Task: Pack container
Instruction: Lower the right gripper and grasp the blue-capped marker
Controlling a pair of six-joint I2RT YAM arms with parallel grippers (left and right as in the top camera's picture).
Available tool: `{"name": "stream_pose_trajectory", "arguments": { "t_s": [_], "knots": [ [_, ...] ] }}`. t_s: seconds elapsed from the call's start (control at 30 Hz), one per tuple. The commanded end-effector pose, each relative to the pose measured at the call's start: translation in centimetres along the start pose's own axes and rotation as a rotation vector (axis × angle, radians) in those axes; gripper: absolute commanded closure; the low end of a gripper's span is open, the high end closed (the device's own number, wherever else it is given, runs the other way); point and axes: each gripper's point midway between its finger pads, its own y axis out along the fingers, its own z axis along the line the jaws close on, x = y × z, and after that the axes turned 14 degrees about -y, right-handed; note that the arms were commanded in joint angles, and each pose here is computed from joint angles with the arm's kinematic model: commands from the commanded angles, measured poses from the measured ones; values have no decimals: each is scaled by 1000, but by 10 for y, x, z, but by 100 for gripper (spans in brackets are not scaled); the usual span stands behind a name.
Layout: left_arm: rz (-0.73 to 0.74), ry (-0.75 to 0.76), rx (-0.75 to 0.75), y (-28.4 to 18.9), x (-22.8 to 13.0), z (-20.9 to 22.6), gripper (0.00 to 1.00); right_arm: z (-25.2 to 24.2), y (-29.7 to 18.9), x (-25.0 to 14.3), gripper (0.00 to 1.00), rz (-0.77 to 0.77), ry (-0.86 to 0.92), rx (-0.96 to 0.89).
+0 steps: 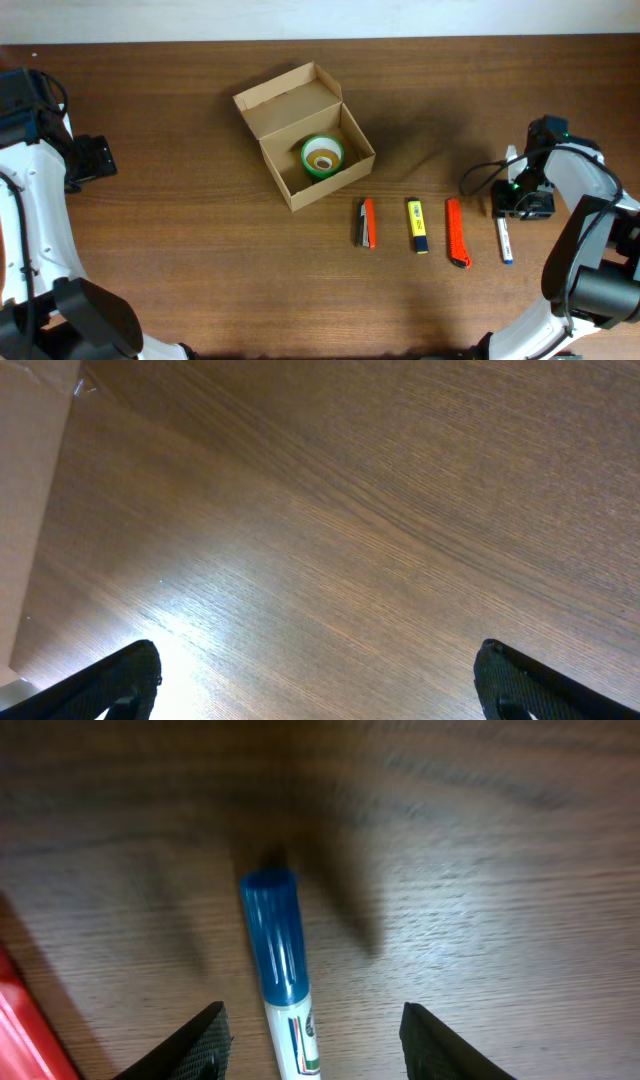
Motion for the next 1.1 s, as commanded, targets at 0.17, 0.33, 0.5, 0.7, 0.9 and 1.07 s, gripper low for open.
{"name": "stream_pose_trajectory", "arguments": {
  "t_s": [0.17, 0.33, 0.5, 0.7, 0.9, 1.07],
  "knots": [
    [-10, 14, -7, -4, -1, 0, 0, 15, 29, -30, 45, 80, 6, 30],
    [-10, 14, -7, -4, -1, 0, 0, 17, 36, -31, 57, 74, 34, 25],
    [-10, 14, -7, -4, -1, 0, 0, 16, 36, -29, 86, 67, 51, 22],
    [-10, 14, -7, -4, -1, 0, 0, 19, 36, -27, 95, 57, 69, 40],
    [-10, 14, -7, -4, -1, 0, 0, 26, 24, -12, 96, 6, 74, 105],
    [-10, 14, -7, -4, -1, 0, 0, 19, -10, 10, 96, -59, 120, 120]
  ]
}}
